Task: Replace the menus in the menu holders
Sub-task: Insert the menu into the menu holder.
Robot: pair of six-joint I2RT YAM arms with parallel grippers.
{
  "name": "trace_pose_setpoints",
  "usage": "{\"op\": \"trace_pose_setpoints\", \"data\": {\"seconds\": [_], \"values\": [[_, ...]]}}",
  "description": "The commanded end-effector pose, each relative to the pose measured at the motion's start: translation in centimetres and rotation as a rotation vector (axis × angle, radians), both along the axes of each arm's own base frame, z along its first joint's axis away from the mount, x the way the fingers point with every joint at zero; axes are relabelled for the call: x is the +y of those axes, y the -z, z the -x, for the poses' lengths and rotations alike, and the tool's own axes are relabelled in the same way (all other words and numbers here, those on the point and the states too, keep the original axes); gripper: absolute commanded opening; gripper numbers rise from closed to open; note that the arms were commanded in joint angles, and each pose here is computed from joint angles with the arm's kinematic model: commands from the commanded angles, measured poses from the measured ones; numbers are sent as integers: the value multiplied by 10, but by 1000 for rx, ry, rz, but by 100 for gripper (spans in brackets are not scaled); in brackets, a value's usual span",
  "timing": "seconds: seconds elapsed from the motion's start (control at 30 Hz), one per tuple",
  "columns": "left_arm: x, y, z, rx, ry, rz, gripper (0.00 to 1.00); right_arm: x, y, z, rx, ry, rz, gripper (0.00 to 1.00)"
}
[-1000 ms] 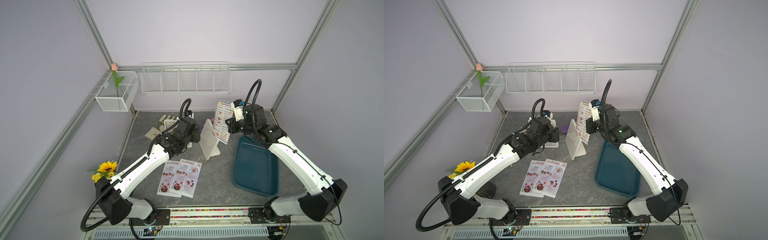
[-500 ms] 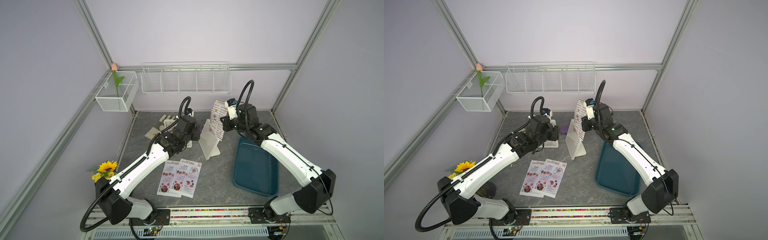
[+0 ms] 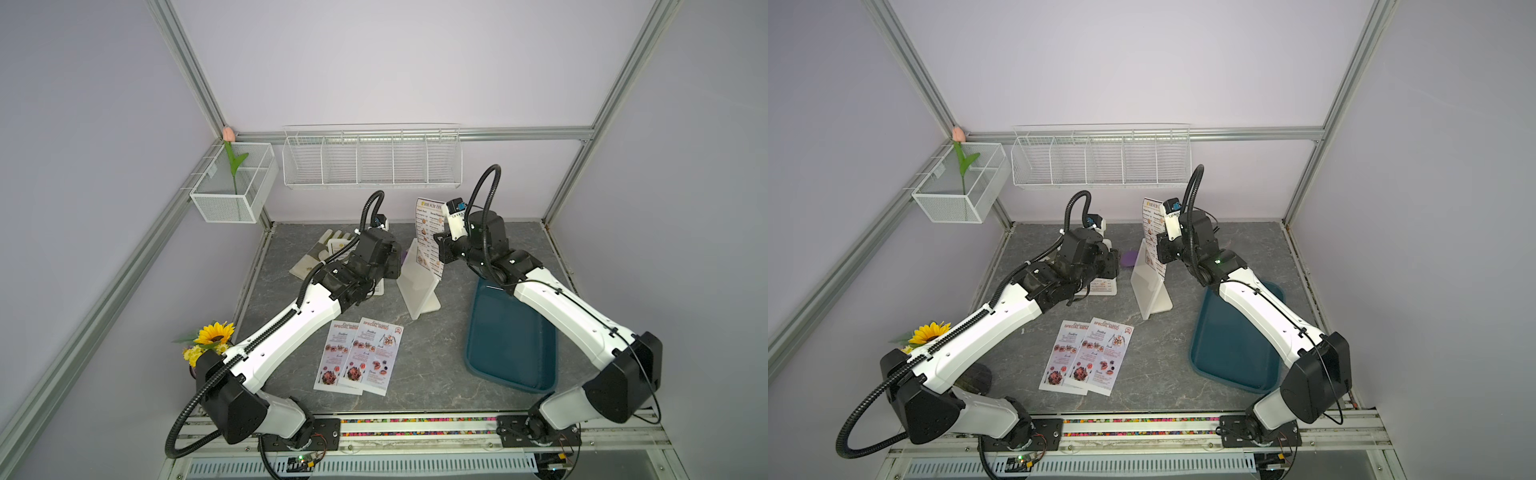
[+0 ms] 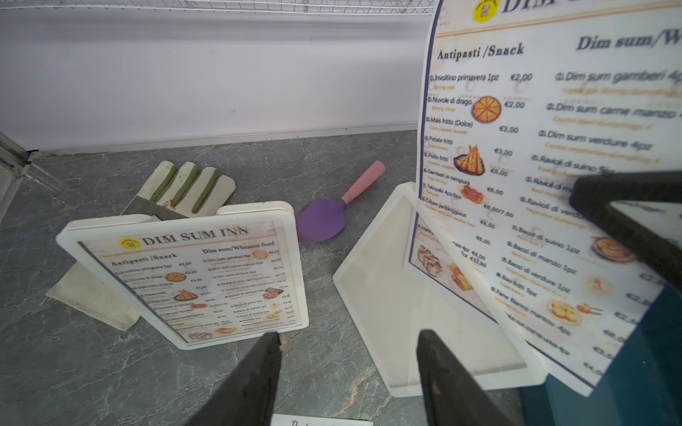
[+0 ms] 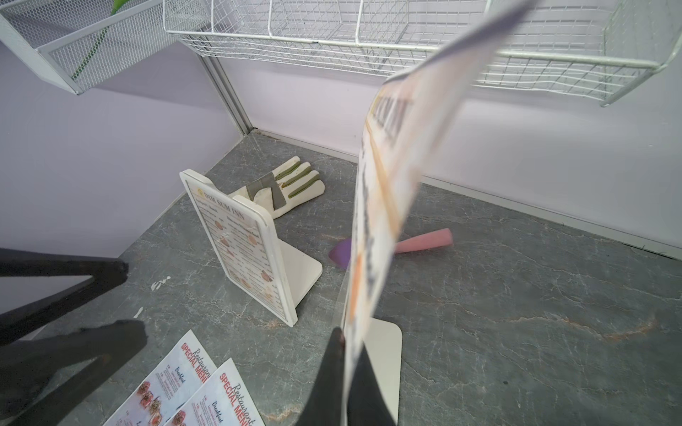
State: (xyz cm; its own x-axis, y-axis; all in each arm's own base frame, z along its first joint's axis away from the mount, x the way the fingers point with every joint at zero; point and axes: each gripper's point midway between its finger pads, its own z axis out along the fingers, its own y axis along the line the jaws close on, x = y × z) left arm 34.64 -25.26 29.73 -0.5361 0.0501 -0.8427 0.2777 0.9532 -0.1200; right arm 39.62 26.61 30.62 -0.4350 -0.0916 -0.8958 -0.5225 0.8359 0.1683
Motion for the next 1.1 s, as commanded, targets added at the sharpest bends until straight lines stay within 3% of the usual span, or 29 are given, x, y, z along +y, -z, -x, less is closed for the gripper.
{"op": "trace_pose_setpoints", "data": {"seconds": [0.0,0.47,1.07], "values": [[3,-10,-7,-22,-23,-1,61,2,1,-2,-39,8,-19,6],[4,-9,-8,-21,-28,-1,61,1,-16,0,-169,44,-136,7],[4,-7,-8,-16,-31,0,61,5,-3,9,-164,47,-209,7]]}}
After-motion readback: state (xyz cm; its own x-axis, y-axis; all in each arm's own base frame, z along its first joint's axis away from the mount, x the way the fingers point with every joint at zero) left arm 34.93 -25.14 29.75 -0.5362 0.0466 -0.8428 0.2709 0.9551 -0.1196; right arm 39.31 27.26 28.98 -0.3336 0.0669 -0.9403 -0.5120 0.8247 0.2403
